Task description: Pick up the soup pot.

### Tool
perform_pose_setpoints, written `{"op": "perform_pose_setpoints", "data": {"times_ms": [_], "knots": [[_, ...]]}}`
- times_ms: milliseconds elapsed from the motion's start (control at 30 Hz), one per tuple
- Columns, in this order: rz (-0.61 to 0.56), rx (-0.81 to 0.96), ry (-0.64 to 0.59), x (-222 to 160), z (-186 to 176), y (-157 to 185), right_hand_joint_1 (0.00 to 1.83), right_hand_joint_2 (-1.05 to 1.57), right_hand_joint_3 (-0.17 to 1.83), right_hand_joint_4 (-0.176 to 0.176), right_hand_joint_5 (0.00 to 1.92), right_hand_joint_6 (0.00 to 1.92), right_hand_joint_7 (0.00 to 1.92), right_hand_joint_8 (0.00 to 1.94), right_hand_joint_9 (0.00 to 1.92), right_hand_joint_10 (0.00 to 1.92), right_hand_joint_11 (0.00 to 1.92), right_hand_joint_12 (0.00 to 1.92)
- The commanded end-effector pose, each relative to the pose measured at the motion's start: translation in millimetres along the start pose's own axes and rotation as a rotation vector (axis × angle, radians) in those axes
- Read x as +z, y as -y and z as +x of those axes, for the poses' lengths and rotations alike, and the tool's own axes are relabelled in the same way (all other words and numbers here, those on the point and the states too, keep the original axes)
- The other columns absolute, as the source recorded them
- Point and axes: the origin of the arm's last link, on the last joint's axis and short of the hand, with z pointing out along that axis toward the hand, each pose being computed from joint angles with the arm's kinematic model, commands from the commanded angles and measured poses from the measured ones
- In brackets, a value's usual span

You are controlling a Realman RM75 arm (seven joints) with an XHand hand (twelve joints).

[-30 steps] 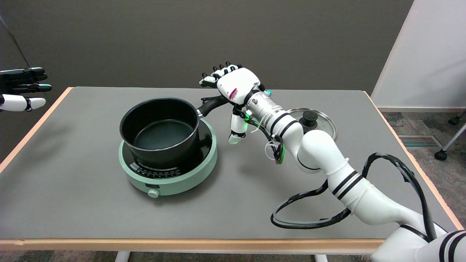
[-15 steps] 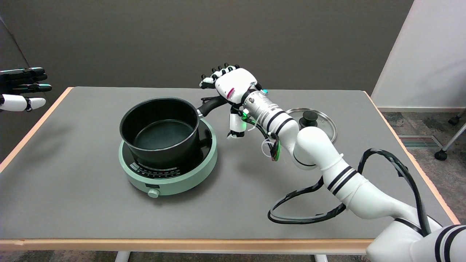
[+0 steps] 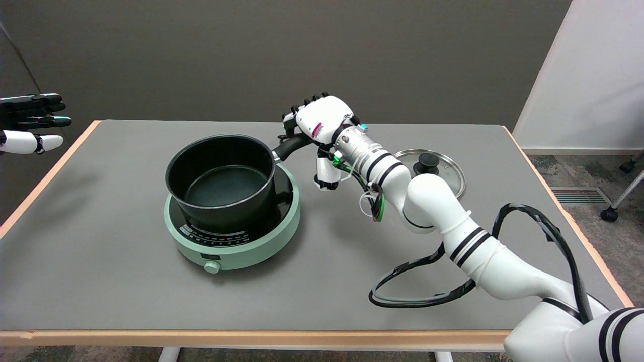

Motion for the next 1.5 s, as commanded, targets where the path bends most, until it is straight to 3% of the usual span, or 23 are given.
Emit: {"op": "perform_pose_setpoints", "data": {"times_ms": [33, 433, 467, 567, 600, 633, 667, 1033, 1100, 1167, 1233, 1267, 1400, 1433, 1467, 1500], "knots": [[0.007, 0.000, 0.003, 1.9, -0.5, 1.6, 1.16, -0.60, 1.83, 0.176, 0.76, 0.76, 0.76, 0.76, 0.76, 0.76, 0.76, 0.76], [0.016, 0.000, 0.004, 1.8, -0.8, 5.4, 1.07, -0.39, 1.83, 0.176, 0.99, 0.99, 0.99, 0.99, 0.99, 0.99, 0.99, 0.99], [0.016, 0.001, 0.003, 1.8, -0.4, 5.5, 1.07, -0.36, 1.81, 0.044, 1.02, 1.02, 1.02, 1.02, 1.02, 1.02, 1.02, 1.02], [0.016, 0.001, 0.003, 1.8, -0.4, 5.5, 1.05, -0.25, 1.71, -0.009, 1.12, 1.12, 1.12, 1.12, 1.12, 1.12, 1.12, 1.12], [0.016, 0.001, 0.003, 1.8, -0.4, 5.6, 1.05, -0.18, 1.64, -0.035, 1.18, 1.18, 1.18, 1.18, 1.18, 1.18, 1.18, 1.18], [0.017, 0.001, 0.004, 1.8, -0.6, 6.0, 1.04, -0.10, 1.58, -0.089, 1.23, 1.23, 1.23, 1.23, 1.23, 1.23, 1.23, 1.23], [0.018, 0.000, 0.005, 1.8, -1.0, 6.3, 1.04, -0.03, 1.51, -0.113, 1.28, 1.28, 1.28, 1.28, 1.28, 1.28, 1.28, 1.28], [0.021, -0.003, 0.010, 3.2, -2.0, 6.9, 1.00, 0.42, 1.17, -0.102, 1.51, 1.51, 1.51, 1.51, 1.51, 1.51, 1.51, 1.51], [0.021, -0.003, 0.009, 3.5, -1.9, 6.6, 0.99, 0.46, 1.14, -0.097, 1.53, 1.53, 1.53, 1.53, 1.53, 1.53, 1.53, 1.53], [0.021, -0.003, 0.009, 3.5, -1.9, 6.6, 0.97, 0.50, 1.12, -0.118, 1.56, 1.56, 1.56, 1.56, 1.56, 1.56, 1.56, 1.56], [0.021, -0.003, 0.009, 3.5, -1.9, 6.6, 0.97, 0.53, 1.07, -0.102, 1.57, 1.57, 1.57, 1.57, 1.57, 1.57, 1.57, 1.57], [0.021, -0.004, 0.009, 3.5, -1.9, 6.6, 0.96, 0.53, 1.05, -0.116, 1.58, 1.58, 1.58, 1.58, 1.58, 1.58, 1.58, 1.58], [0.022, -0.004, 0.012, 3.1, -3.1, 6.4, 0.96, 0.55, 1.01, -0.113, 1.59, 1.59, 1.59, 1.59, 1.59, 1.59, 1.59, 1.59], [0.022, -0.004, 0.013, 3.0, -3.2, 6.4, 0.96, 0.56, 1.01, -0.110, 1.59, 1.59, 1.59, 1.59, 1.59, 1.59, 1.59, 1.59], [0.022, -0.004, 0.014, 2.7, -3.8, 6.7, 0.98, 0.56, 1.00, -0.083, 1.59, 1.59, 1.59, 1.59, 1.59, 1.59, 1.59, 1.59], [0.024, -0.003, 0.015, 2.4, -4.3, 7.0, 0.97, 0.57, 1.00, -0.086, 1.59, 1.59, 1.59, 1.59, 1.59, 1.59, 1.59, 1.59]]}}
